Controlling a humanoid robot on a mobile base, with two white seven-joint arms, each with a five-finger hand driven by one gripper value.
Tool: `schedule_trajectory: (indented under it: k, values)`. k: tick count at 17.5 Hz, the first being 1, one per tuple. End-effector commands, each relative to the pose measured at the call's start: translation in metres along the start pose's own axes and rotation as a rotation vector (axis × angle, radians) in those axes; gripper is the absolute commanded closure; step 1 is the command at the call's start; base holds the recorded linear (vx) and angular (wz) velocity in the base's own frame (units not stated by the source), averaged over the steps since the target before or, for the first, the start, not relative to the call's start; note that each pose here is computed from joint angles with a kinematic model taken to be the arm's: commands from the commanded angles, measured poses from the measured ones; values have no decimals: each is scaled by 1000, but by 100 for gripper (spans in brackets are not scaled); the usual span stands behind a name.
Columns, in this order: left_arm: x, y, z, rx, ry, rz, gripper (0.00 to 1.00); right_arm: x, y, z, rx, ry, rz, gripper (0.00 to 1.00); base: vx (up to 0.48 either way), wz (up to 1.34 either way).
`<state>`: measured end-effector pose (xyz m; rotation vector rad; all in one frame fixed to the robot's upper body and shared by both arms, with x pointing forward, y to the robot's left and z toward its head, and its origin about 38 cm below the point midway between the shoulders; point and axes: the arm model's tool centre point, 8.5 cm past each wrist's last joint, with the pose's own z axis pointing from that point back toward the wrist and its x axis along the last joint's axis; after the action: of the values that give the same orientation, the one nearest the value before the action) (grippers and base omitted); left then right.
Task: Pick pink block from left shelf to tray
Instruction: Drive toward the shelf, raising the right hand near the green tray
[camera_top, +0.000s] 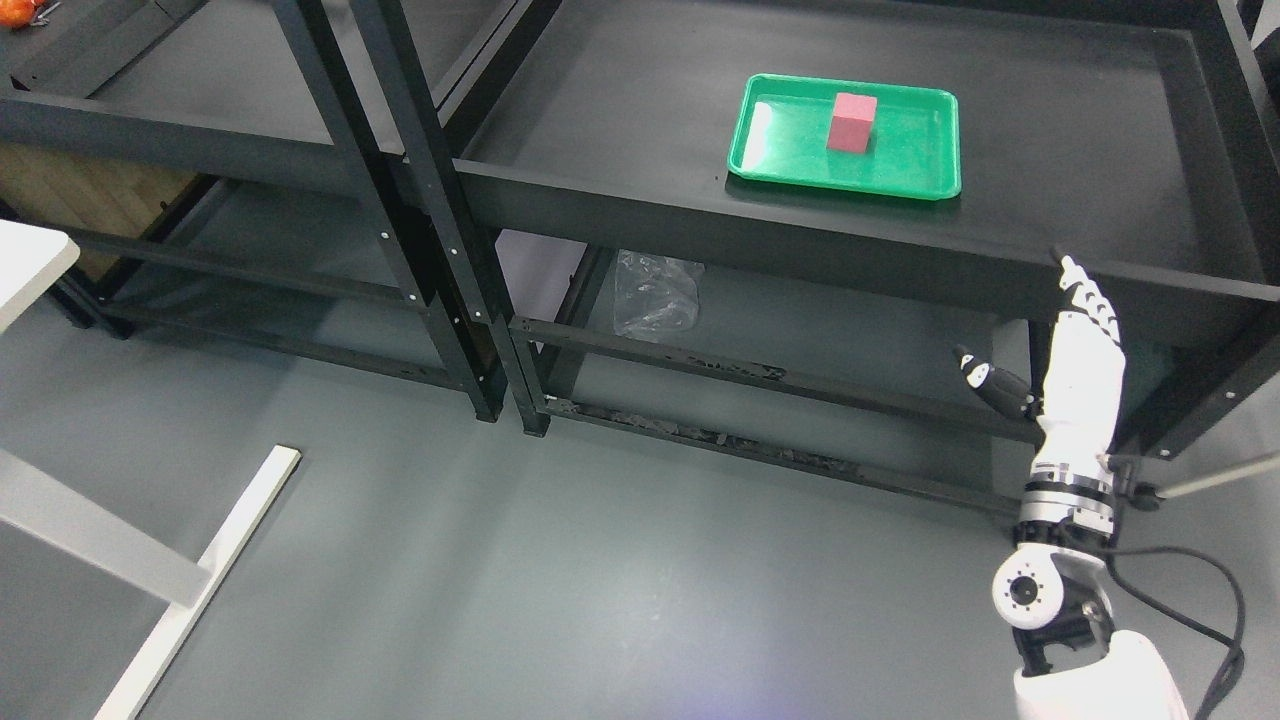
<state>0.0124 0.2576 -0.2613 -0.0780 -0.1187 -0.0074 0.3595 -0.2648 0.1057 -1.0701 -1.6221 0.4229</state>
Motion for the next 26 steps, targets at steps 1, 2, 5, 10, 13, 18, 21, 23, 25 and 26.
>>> schedule_trajectory:
  k: [1, 2, 5, 10, 13, 18, 21, 23, 25, 26]
  values:
    - [-7, 10, 2, 15, 3, -2, 0, 30, -12, 7, -198, -234, 323, 1, 253, 81]
    - [-7, 10, 2, 15, 3, -2, 0, 31, -10, 7, -196, -231, 306, 1, 270, 47]
    - [-7, 10, 2, 15, 3, -2, 0, 34, -10, 6, -200, -229, 270, 1, 243, 40]
    - [-7, 10, 2, 15, 3, -2, 0, 28, -14, 7, -208, -226, 279, 1, 250, 21]
    - [-7, 10, 2, 15, 3, -2, 0, 30, -13, 7, -207, -227, 265, 1, 248, 7]
    - [-7, 10, 2, 15, 3, -2, 0, 33, -14, 1, -206, -230, 247, 1, 270, -13]
    - [-7, 10, 2, 15, 3, -2, 0, 29, -13, -1, -172, -208, 218, 1, 248, -62]
    - [-7, 10, 2, 15, 3, -2, 0, 26, -7, -5, -85, -188, 209, 1, 244, -114]
    - [-7, 10, 2, 15, 3, -2, 0, 21, 3, -12, 79, -151, 186, 1, 228, -132]
    - [-7, 10, 2, 15, 3, -2, 0, 18, 10, -12, 172, -137, 179, 1, 219, -116]
